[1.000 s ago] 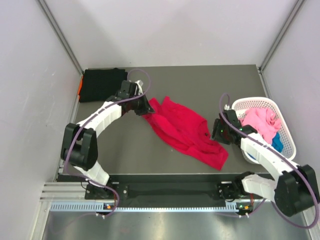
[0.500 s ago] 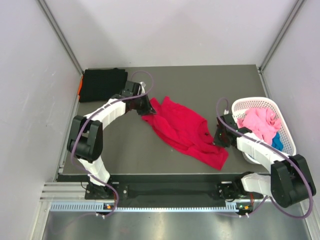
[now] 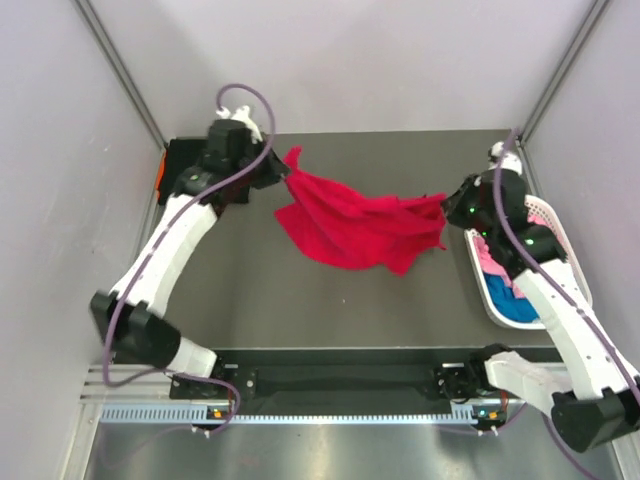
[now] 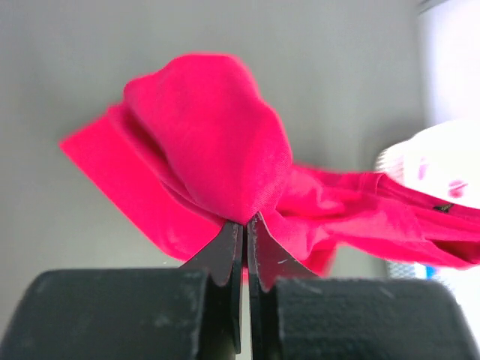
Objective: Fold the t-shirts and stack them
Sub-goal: Flatten the tshirt out
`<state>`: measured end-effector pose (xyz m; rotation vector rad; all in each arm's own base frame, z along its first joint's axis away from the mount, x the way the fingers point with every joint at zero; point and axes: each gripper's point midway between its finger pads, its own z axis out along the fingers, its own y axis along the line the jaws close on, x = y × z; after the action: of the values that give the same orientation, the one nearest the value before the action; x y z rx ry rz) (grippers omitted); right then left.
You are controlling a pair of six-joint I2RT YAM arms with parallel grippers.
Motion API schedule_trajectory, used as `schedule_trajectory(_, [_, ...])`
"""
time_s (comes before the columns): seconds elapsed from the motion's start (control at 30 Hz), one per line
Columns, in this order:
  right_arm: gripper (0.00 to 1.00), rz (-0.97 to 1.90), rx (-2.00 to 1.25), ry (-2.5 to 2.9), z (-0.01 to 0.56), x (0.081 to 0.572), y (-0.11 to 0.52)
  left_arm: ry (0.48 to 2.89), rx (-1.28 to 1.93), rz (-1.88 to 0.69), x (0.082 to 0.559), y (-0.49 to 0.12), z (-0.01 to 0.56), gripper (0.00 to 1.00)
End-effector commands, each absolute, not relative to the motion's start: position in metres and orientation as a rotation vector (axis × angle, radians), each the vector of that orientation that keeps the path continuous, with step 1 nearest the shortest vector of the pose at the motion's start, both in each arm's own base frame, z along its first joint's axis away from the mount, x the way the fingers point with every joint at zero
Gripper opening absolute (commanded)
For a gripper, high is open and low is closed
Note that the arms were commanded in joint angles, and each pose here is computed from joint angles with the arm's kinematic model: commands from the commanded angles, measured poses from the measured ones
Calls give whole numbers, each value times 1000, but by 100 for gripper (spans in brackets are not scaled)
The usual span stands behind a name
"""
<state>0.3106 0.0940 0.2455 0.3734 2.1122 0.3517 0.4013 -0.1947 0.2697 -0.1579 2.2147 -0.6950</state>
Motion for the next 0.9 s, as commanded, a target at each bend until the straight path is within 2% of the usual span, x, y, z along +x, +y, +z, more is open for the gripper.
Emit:
schedule_trajectory(0.0, [0,396,365,1955,317,289,82,1941,-140,-734,362,-175,376,0])
schedule_trajectory(0.2, [0,560,384,1811,362,236,79,1773,-155,-891,293,-163,429,0])
schedule_trajectory(0.3, [0,591,388,1761,369,215,73,1736,-159,-927,270,-157,434,0])
schedule_trajectory(0.4, [0,509,412,1763,351,216,61,1751,-163,-929,264,-156,424,0])
schedule_trajectory(0.67, [0,414,409,1892,285,273,73,1947,-183,-800,317,-166,343,0])
schedule_trajectory(0.8, [2,324,390,1973,251,313,77,2066,-190,-644,372,-168,271,0])
schedule_trajectory(0.87, [5,284,365,2016,231,341,79,2055,-195,-607,402,-168,263,0])
